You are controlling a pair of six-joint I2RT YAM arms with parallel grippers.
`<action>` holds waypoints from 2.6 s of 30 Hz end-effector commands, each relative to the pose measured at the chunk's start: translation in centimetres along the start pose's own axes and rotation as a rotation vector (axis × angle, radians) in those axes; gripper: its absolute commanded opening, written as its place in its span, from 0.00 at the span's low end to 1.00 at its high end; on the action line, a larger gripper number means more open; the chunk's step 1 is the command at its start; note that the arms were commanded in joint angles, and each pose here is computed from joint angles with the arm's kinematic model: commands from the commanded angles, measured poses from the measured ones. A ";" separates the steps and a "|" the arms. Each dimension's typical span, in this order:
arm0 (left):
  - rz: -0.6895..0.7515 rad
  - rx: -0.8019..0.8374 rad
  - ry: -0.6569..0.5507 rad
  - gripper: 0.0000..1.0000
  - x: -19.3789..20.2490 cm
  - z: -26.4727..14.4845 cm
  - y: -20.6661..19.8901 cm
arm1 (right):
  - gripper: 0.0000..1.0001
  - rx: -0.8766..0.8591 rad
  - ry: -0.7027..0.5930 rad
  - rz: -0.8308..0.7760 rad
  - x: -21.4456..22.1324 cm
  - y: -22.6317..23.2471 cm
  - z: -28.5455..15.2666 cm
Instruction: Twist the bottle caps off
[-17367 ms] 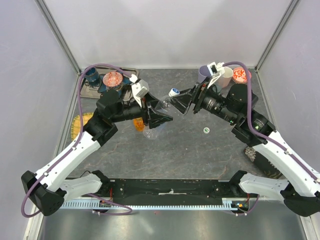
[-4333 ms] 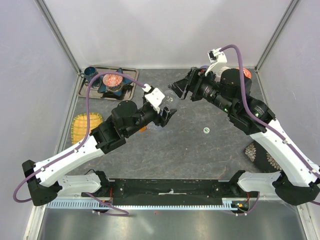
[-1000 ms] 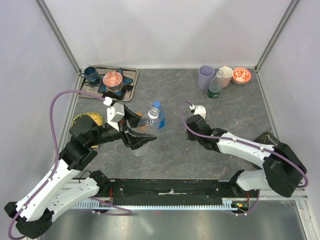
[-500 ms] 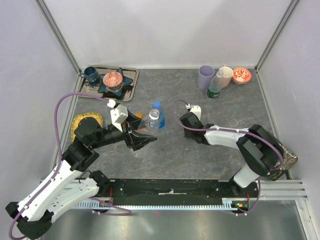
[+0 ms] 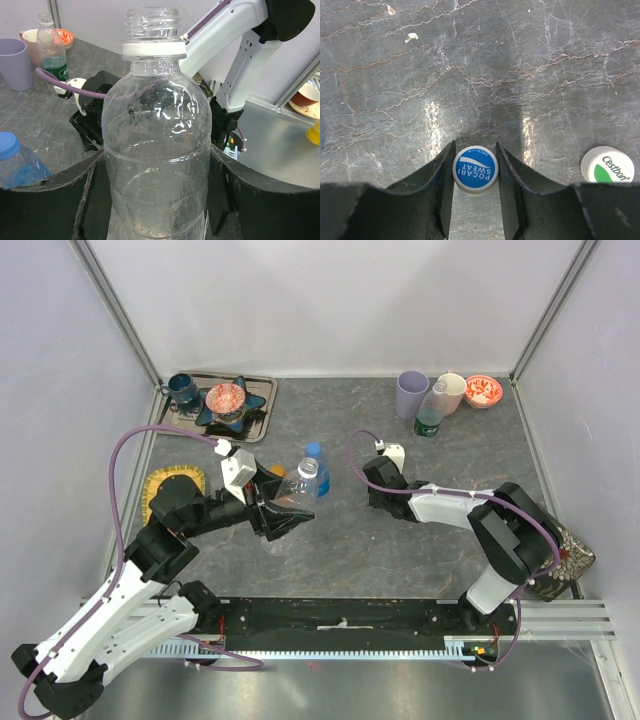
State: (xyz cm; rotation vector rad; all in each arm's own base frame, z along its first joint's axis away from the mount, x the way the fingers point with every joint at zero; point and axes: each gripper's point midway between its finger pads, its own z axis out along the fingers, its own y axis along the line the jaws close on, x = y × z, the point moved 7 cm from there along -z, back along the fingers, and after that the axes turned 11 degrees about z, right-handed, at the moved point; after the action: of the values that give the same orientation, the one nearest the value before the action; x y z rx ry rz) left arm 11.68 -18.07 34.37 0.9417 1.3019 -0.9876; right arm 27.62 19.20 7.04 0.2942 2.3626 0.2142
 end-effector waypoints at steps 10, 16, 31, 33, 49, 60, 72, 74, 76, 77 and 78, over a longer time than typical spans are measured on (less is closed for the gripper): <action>0.040 -0.015 -0.018 0.39 -0.1 -0.1 0.3 | 0.55 0.032 0.097 -0.003 2.5 -1.8 -0.2; 0.044 -0.017 -0.016 0.40 -0.1 0.0 0.3 | 0.59 -0.013 0.000 0.018 -1.1 -0.4 -2.8; 0.077 0.047 0.008 0.43 -0.4 1.9 1.1 | 0.79 -0.673 -0.488 0.097 -19.1 5.2 -28.5; 0.079 0.066 0.024 0.43 -0.2 2.6 1.4 | 0.82 -0.914 -0.413 0.065 -18.3 6.9 -31.0; 0.030 0.158 0.047 0.44 -0.9 6.0 2.4 | 0.95 -1.159 -0.134 -0.068 -15.1 10.7 -31.3; 0.035 0.112 0.028 0.45 -1.5 6.9 3.3 | 0.81 -1.128 -0.098 -0.093 -14.0 10.8 -30.1; 0.039 0.112 0.004 0.45 -2.0 7.1 3.3 | 0.57 -1.127 -0.056 -0.093 -13.2 11.0 -29.2; 0.040 0.109 0.003 0.46 -2.1 7.2 3.3 | 0.43 -1.132 -0.057 -0.097 -13.2 10.9 -29.3; 0.039 0.087 0.004 0.52 -2.0 7.2 3.6 | 0.28 -1.135 -0.059 -0.094 -13.2 10.9 -29.5; 0.036 0.076 0.007 0.56 -2.0 7.1 3.6 | 0.23 -1.131 -0.067 -0.097 -13.3 10.8 -29.5; 0.031 0.063 0.014 0.63 -1.8 7.1 3.7 | 0.18 -1.128 -0.072 -0.094 -13.4 10.7 -29.5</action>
State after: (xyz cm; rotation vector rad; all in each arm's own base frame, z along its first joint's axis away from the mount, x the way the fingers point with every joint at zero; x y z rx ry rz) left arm 16.96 -23.58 33.63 1.0766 1.3662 -1.0520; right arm 18.47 23.85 40.03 -0.3175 1.8176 1.3725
